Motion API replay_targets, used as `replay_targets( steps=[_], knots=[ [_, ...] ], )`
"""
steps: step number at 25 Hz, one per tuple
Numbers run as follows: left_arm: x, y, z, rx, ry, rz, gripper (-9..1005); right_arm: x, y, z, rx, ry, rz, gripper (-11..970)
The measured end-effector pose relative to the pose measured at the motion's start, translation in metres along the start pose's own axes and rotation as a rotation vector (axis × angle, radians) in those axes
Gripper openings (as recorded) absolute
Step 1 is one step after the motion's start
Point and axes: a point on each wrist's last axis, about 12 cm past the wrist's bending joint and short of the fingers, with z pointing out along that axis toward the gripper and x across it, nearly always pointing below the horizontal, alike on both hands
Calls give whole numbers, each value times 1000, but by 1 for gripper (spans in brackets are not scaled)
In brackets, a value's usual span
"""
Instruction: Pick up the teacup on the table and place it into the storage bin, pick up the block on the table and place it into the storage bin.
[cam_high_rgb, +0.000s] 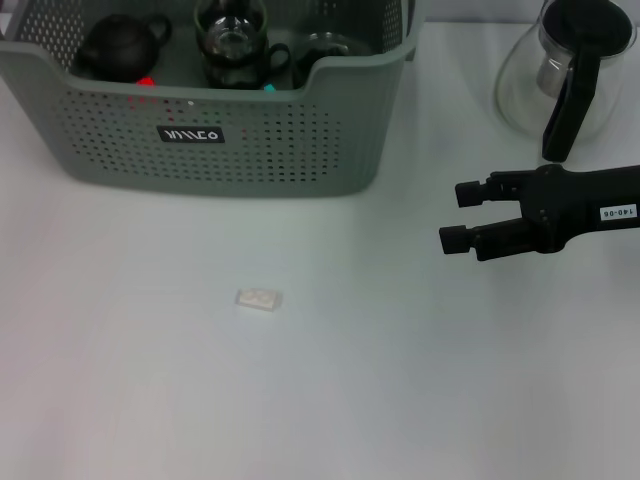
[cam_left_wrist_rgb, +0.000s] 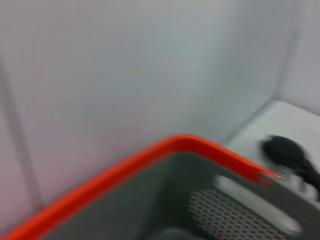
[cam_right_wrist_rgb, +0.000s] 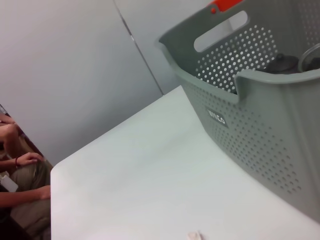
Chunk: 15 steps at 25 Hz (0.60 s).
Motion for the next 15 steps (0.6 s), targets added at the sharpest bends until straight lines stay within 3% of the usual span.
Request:
replay_targets(
  steps=[1, 7, 11, 15],
  knots=[
    [1, 9, -1, -44, -10, -32, 508, 0, 0, 0, -3, 0, -1, 943],
    [8, 29, 5, -188, -9, -81, 520, 1, 2, 4, -16, 12, -16, 942],
    [10, 32, 7, -214, -10, -97, 529, 2, 2, 3, -18, 12, -18, 942],
    [10, 28, -2, -207, -25, -96, 699, 2, 3, 2, -19, 13, -20, 942]
  ],
)
